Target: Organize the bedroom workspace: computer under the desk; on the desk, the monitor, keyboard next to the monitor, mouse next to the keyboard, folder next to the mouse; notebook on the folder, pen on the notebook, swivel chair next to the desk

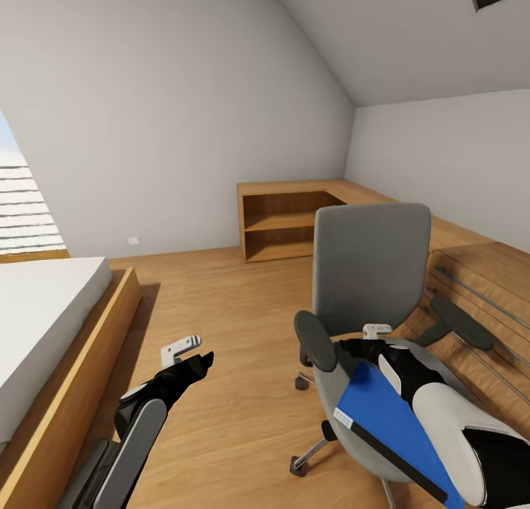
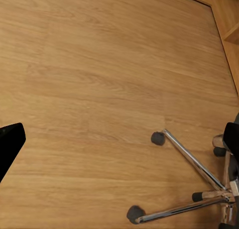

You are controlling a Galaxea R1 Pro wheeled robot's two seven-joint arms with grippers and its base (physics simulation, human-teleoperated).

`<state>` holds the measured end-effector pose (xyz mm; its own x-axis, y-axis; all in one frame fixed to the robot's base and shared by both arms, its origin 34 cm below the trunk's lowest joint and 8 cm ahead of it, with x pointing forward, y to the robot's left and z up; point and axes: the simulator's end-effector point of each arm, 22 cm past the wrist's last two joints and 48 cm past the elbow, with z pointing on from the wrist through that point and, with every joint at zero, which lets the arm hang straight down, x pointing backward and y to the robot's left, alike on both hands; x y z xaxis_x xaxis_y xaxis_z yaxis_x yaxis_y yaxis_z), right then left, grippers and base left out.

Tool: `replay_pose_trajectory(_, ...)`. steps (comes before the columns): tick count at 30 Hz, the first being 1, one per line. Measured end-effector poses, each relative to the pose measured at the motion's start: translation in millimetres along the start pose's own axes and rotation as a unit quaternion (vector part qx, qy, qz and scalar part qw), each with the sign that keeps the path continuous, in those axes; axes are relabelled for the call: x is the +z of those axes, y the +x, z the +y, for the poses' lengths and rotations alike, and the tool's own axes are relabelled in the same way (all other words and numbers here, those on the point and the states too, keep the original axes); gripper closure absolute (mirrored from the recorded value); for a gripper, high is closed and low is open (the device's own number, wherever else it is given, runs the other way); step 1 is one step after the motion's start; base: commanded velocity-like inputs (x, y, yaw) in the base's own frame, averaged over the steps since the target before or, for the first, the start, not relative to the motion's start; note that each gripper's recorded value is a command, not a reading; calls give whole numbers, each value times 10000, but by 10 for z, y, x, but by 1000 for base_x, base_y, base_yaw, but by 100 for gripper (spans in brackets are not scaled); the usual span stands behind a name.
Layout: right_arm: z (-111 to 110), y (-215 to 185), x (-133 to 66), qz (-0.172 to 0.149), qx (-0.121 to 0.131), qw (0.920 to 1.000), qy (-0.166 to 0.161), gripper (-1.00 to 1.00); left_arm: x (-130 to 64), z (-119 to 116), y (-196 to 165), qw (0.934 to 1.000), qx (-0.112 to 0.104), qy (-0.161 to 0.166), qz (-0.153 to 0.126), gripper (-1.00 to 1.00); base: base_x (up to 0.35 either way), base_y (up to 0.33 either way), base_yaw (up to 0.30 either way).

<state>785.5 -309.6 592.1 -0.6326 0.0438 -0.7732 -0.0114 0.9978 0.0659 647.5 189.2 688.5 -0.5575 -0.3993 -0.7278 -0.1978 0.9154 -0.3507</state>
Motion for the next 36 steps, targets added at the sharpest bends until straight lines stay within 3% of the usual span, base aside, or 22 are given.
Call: replay_pose_trajectory(36, -155, 636, 322, 46, -9, 9996, 294, -100, 288, 254, 571, 10000, 3, 10, 0, -100, 0, 0, 0)
